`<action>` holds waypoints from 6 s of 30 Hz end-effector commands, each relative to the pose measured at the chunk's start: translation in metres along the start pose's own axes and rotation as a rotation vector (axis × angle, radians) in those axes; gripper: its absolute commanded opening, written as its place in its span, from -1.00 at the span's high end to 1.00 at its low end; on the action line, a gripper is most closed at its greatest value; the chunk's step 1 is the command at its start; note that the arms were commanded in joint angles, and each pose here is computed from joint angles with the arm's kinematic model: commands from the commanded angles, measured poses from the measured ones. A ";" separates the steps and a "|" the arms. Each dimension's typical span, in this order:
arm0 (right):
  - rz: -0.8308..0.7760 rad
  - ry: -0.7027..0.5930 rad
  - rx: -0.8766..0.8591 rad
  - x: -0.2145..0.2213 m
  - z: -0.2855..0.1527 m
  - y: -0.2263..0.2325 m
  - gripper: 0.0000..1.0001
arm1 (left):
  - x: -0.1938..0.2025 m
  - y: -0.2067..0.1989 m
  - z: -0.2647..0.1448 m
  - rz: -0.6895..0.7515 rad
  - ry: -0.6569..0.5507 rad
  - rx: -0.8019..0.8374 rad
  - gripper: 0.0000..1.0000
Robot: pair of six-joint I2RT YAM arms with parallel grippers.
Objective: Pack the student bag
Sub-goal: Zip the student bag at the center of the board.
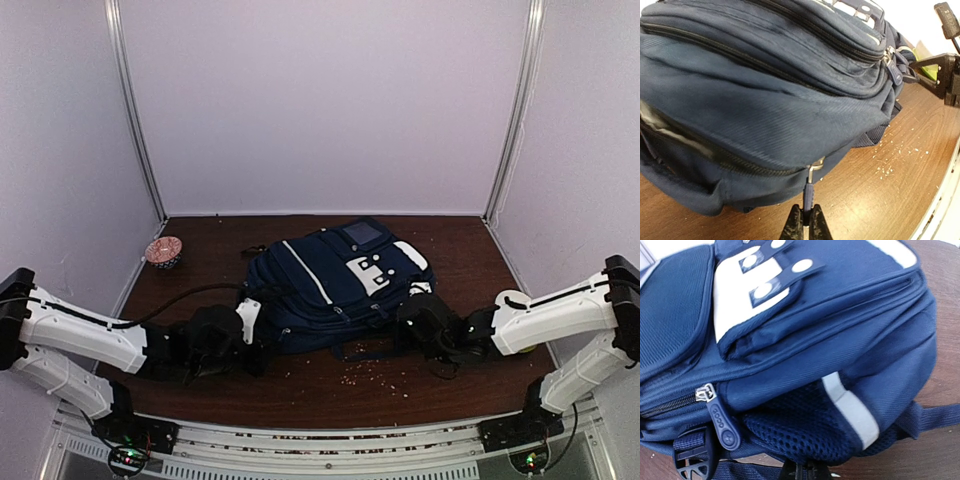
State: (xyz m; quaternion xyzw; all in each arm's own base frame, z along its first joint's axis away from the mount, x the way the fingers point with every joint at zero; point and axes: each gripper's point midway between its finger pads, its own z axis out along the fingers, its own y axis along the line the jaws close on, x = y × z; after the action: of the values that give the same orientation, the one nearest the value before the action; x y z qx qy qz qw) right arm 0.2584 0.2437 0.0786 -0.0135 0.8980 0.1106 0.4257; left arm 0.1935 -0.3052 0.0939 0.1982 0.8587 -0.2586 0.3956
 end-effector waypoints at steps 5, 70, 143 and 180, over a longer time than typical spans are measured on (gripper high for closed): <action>0.067 -0.100 0.153 -0.029 -0.018 -0.064 1.00 | 0.000 0.021 -0.017 0.001 -0.007 -0.069 1.00; -0.015 -0.091 -0.327 -0.055 -0.071 0.099 -0.29 | -0.038 0.066 -0.091 -0.087 -0.113 -0.188 -0.96; 0.256 0.073 -0.487 -0.097 -0.034 0.098 -0.67 | -0.032 0.020 -0.066 -0.083 0.022 -0.050 -0.57; 0.242 0.007 -0.317 -0.134 -0.013 0.033 -0.18 | -0.069 -0.037 -0.055 0.270 -0.020 0.142 -0.60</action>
State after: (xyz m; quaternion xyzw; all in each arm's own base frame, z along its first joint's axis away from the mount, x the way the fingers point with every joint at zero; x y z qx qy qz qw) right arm 0.3548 0.2604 0.1682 0.0986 0.8666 0.3212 0.3688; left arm 0.1850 -0.2796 0.1535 0.2759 0.8553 -0.2256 0.3761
